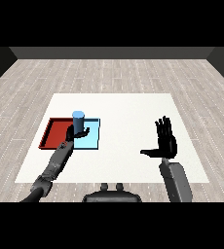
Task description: Pick the blue can and put it in the blue box
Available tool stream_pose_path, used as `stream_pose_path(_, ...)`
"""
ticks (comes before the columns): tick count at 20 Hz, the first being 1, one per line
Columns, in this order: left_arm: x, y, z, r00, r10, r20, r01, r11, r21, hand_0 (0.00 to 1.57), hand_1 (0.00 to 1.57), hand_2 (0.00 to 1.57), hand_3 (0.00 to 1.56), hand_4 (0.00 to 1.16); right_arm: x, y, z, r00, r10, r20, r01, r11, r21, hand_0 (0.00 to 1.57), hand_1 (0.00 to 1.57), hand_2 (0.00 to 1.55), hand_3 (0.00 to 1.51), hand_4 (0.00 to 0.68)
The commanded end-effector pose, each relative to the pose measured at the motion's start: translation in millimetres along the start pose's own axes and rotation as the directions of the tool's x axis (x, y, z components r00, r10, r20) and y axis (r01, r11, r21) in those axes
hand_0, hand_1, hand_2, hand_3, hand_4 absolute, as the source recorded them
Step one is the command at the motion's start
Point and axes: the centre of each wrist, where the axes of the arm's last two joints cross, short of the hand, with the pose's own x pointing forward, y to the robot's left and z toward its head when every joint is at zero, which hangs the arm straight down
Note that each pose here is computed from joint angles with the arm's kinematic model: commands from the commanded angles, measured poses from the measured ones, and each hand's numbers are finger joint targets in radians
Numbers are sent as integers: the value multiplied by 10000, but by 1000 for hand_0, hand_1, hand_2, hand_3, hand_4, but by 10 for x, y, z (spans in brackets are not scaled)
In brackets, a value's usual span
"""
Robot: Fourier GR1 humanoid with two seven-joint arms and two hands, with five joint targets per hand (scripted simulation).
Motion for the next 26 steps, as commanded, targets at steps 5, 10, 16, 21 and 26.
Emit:
stream_pose_path(5,-185,309,-174,9629,-1591,-2178,1725,9840,441,1571,1571,1571,1444,1033,-241,-13,-13,9991,213,-380,-228,9989,-399,0,0,0,0,0)
stream_pose_path(10,-197,20,-172,9150,-2484,-3178,2652,9642,99,1571,1571,1502,1378,987,-306,-12,-241,9991,-55,-423,23,9971,-764,0,0,0,0,0)
stream_pose_path(16,-453,-104,30,8579,-3030,-4150,2819,9528,-1129,1482,1482,1409,881,869,-340,-187,-29,9979,-90,-634,34,9961,-885,0,0,0,0,0)
stream_pose_path(21,-522,-68,73,8164,-2270,-5310,1961,9738,-1147,1571,1571,1480,0,699,-433,-149,-9,9979,-258,-591,215,9971,-736,0,0,0,0,0)
stream_pose_path(26,-525,-54,70,7869,-3489,-5090,3062,9369,-1689,0,0,0,0,588,-433,-79,56,9978,-355,-566,309,9964,-791,0,0,0,0,0)
